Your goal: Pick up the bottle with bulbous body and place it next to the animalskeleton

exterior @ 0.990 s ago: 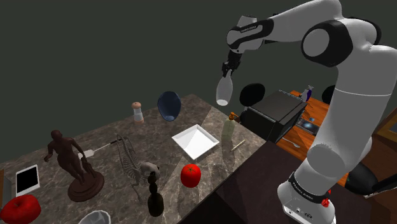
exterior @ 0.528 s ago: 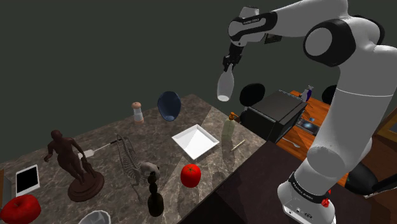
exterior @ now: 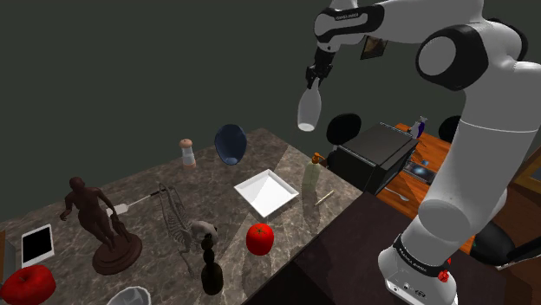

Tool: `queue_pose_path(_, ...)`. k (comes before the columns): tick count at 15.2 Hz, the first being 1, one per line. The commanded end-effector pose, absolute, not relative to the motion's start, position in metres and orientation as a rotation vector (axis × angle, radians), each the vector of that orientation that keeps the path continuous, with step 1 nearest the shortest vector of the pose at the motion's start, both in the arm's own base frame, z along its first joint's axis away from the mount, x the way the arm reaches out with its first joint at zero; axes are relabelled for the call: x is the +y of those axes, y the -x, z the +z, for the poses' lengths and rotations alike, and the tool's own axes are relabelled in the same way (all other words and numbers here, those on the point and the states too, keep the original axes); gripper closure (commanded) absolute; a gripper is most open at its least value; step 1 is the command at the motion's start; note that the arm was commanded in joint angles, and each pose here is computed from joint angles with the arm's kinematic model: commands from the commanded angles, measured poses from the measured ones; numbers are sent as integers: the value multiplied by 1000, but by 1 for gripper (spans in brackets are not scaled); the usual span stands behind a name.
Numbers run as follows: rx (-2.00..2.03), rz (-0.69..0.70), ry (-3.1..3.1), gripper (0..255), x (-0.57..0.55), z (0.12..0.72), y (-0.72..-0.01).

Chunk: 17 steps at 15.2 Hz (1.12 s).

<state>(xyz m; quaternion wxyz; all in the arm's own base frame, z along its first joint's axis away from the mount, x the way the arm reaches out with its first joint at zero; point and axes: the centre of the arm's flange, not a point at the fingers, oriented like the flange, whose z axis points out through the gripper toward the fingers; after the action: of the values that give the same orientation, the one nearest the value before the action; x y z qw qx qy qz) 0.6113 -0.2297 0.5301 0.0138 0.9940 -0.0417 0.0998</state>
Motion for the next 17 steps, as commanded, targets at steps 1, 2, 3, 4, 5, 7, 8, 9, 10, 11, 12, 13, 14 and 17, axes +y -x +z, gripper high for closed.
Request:
queue_pose_path(1,-130,311,-3096,255,-230,542,-612)
queue_pose_path(2,-130,311,-3096,255,-230,547,-612)
queue_pose_path(3,-130,311,-3096,255,-230,552,-612)
queue_pose_path(4,-130,311,-3096,255,-230,553,-612)
queue_pose_path(5,-130,311,-3096,255,-218,553,-607)
queue_pose_path(7,-130,311,-3096,255,-194,553,-596)
queue_pose_path(8,-130,311,-3096,255,-182,553,-590)
queue_pose_path(9,-130,311,-3096,255,-170,553,-584)
queue_pose_path(10,-130,311,-3096,255,-158,553,-579)
queue_pose_path(11,-130,311,-3096,255,-146,553,-573)
queue_pose_path(12,-130,311,-3096,255,-134,553,-568)
queue_pose_path(13,-130,311,-3096,255,-122,553,-562)
queue_pose_path(14,-130,311,-3096,255,-110,553,-557)
queue_pose_path(17,-130,311,-3096,255,-74,553,-540)
